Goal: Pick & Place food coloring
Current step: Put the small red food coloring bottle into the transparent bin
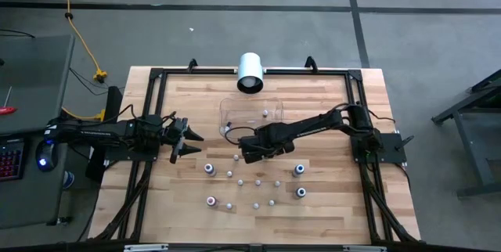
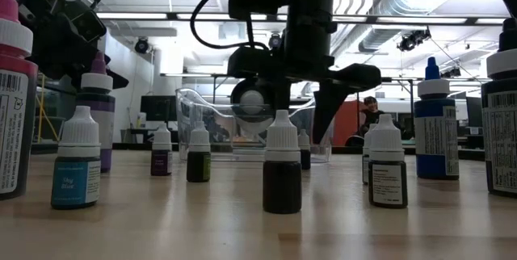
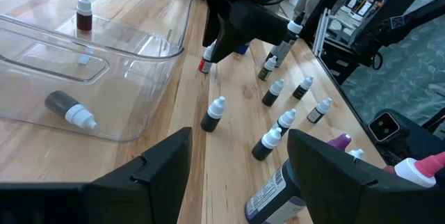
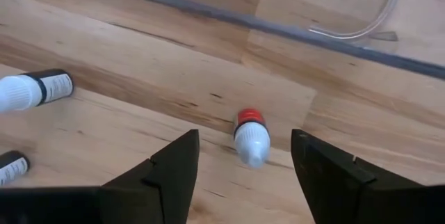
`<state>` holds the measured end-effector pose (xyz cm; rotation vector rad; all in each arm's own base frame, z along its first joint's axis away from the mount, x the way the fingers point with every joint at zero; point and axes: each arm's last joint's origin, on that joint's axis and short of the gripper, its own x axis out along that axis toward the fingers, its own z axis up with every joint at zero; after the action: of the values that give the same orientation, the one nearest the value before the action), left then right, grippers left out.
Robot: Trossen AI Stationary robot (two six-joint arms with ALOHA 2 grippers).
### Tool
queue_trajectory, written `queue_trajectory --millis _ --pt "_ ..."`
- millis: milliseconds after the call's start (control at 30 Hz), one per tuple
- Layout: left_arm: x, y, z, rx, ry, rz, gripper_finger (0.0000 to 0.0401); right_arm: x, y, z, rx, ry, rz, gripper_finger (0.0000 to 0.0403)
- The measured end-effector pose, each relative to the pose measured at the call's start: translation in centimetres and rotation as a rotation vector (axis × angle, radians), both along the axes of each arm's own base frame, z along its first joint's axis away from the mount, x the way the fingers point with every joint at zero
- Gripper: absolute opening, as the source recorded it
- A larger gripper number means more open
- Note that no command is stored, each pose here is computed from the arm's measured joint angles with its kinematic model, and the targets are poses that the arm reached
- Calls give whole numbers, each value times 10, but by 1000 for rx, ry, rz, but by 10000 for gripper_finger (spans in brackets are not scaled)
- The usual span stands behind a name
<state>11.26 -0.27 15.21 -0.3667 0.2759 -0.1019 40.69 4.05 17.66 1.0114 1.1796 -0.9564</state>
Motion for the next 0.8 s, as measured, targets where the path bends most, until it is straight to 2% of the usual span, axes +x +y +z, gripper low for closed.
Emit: queue_trajectory --millis 800 --pt "0 0 0 0 0 0 234 0 0 0 22 7 32 136"
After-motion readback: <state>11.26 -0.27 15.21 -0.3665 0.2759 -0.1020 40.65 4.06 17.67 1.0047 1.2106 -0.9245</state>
